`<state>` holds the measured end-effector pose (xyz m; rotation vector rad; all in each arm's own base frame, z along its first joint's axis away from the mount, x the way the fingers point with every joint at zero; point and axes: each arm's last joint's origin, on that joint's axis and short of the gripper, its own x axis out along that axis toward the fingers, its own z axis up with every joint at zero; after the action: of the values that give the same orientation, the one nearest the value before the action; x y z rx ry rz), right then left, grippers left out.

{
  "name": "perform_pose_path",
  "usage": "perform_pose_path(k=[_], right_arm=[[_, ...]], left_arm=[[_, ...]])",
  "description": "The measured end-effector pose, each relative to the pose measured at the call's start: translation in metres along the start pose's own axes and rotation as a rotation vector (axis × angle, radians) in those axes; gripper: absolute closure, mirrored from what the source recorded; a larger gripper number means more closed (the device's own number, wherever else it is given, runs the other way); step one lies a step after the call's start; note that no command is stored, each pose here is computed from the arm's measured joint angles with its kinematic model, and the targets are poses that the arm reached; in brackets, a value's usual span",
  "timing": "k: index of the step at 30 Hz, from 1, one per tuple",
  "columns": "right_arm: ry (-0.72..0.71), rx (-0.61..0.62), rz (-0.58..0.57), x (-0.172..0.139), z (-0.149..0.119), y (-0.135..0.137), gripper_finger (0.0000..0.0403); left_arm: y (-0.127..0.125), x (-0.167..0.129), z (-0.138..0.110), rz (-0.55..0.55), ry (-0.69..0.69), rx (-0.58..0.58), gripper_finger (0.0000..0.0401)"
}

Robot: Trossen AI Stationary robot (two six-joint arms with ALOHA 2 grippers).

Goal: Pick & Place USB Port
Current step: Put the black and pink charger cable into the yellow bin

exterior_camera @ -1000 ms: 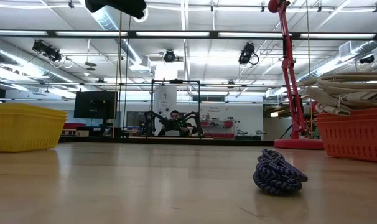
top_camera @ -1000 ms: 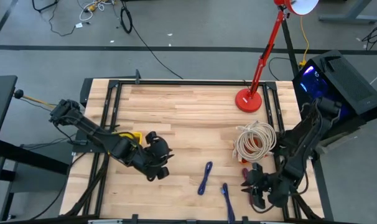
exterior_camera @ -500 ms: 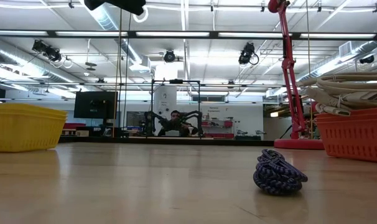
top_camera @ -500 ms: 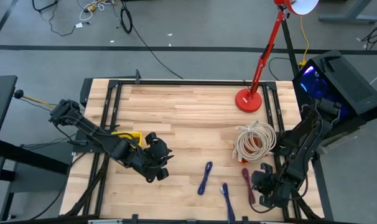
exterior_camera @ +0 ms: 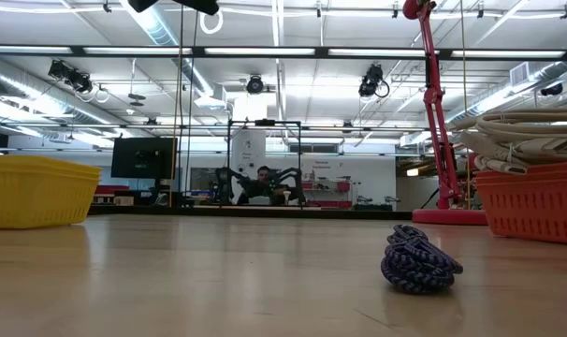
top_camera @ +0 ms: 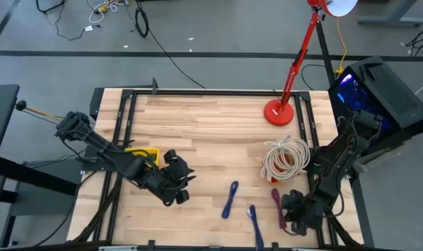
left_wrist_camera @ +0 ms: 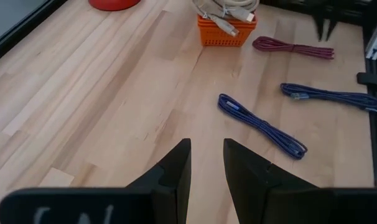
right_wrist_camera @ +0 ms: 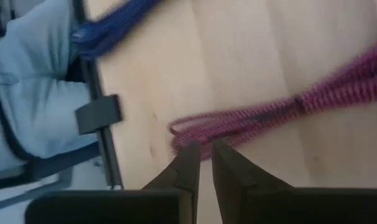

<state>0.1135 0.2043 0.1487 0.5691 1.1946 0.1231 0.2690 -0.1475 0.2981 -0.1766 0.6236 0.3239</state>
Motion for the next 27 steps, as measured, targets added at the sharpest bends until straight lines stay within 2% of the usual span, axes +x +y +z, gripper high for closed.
perform_pose_path(k=[4,8,19,27], right_arm=[[0.037,0.044,0.076,0.006,-0.002,-0.007,0.0350],[0.026,0.046,0.042,0.009,-0.004,-0.015,0.0336],[-0.024,0.061,0.049,0.012,-0.002,-0.021,0.0292],[-0.010,0.073,0.019,0.013,0.002,-0.025,0.0284]], left_arm=[[-0.003,-0.002,-0.001,-0.013,-0.003,-0.001,0.0302],[-0.005,-0.004,-0.002,-0.026,-0.008,-0.009,0.0302],[-0.006,-0.005,-0.003,-0.029,-0.011,-0.013,0.0302],[-0.006,-0.005,-0.003,-0.029,-0.011,-0.014,0.0302]])
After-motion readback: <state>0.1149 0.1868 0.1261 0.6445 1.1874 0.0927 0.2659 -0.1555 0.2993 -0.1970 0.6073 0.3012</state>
